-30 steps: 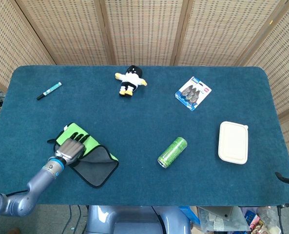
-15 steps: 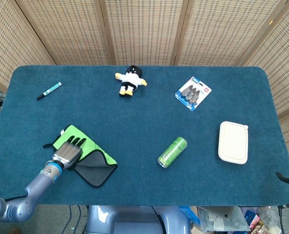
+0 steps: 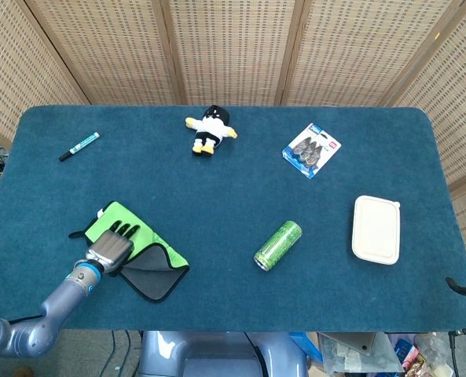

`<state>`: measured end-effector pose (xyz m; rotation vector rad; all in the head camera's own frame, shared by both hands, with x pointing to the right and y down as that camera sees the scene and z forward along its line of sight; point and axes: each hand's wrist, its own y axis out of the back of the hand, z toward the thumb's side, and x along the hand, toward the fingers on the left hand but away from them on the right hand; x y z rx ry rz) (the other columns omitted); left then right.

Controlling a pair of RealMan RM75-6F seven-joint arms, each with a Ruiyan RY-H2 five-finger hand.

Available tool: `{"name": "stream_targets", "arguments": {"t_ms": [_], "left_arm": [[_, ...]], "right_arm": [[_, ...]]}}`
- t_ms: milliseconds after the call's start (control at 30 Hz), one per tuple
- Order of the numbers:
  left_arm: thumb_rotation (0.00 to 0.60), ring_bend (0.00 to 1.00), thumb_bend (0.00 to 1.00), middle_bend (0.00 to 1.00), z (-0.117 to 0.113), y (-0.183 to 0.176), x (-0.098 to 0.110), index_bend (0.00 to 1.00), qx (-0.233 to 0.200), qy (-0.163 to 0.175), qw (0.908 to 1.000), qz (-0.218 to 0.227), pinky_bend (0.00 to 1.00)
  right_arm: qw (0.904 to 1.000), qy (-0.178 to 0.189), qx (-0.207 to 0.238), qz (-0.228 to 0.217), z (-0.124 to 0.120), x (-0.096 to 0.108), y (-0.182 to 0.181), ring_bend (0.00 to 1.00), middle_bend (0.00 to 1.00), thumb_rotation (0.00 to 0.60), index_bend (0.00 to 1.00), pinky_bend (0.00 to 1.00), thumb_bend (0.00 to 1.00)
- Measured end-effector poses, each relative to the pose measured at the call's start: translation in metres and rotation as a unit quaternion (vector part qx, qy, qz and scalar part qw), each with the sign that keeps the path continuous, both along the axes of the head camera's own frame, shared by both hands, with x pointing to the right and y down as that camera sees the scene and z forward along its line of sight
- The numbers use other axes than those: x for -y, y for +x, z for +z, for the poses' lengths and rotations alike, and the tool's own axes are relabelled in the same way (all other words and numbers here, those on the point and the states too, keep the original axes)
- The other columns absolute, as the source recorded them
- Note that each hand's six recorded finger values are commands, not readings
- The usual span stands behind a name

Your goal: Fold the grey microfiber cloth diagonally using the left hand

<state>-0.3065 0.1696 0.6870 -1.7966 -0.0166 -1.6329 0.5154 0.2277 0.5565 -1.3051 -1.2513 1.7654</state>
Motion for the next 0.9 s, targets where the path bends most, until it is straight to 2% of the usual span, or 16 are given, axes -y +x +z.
{"name": "stream_targets", "arguments": {"t_ms": [367,433,533,567,600,700,767,900], "left_arm": [[0.600,0.00,0.76,0.00,0.000,-0.004,-0.004,0.59,0.008,-0.004,1.0000,0.001,0.00],[0.600,0.00,0.76,0.00,0.000,-0.005,-0.004,0.51,0.011,-0.004,0.9999,0.001,0.00],[0.600,0.00,0.76,0.00,0.000,-0.005,-0.004,0.20,0.013,-0.006,0.9999,0.002,0.00],[0.600,0.00,0.72,0.00,0.000,-0.005,-0.005,0.09,0.012,-0.007,0.9999,0.002,0.00],[0.600,0.00,0.67,0.00,0.000,-0.005,-0.005,0.02,0.012,-0.008,0.9999,0.001,0.00],[0.600,0.00,0.49,0.00,0.000,-0.005,-0.007,0.00,0.010,-0.016,0.9998,0.000,0.00],[0.600,0.00,0.42,0.00,-0.002,-0.006,-0.006,0.00,0.012,-0.018,0.9998,0.002,0.00],[0.600,0.00,0.38,0.00,-0.011,-0.006,-0.004,0.00,0.005,-0.017,0.9998,-0.003,0.00]], "right_arm": [[1.0000,0.002,0.001,0.000,-0.001,0.000,0.000,0.00,0.00,0.600,0.00,0.00,0.00],[1.0000,0.001,0.000,0.000,-0.001,0.000,0.000,0.00,0.00,0.600,0.00,0.00,0.00],[1.0000,0.001,0.000,0.000,-0.001,0.000,0.000,0.00,0.00,0.600,0.00,0.00,0.00],[1.0000,0.001,0.000,0.000,-0.001,0.000,0.000,0.00,0.00,0.600,0.00,0.00,0.00],[1.0000,0.001,0.000,0.000,-0.001,0.000,0.000,0.00,0.00,0.600,0.00,0.00,0.00],[1.0000,0.001,0.000,0.000,-0.001,0.000,0.000,0.00,0.00,0.600,0.00,0.00,0.00],[1.0000,0.002,0.000,0.000,-0.001,-0.001,0.000,0.00,0.00,0.600,0.00,0.00,0.00],[1.0000,0.002,0.001,0.001,-0.002,-0.001,0.000,0.00,0.00,0.600,0.00,0.00,0.00]]}}
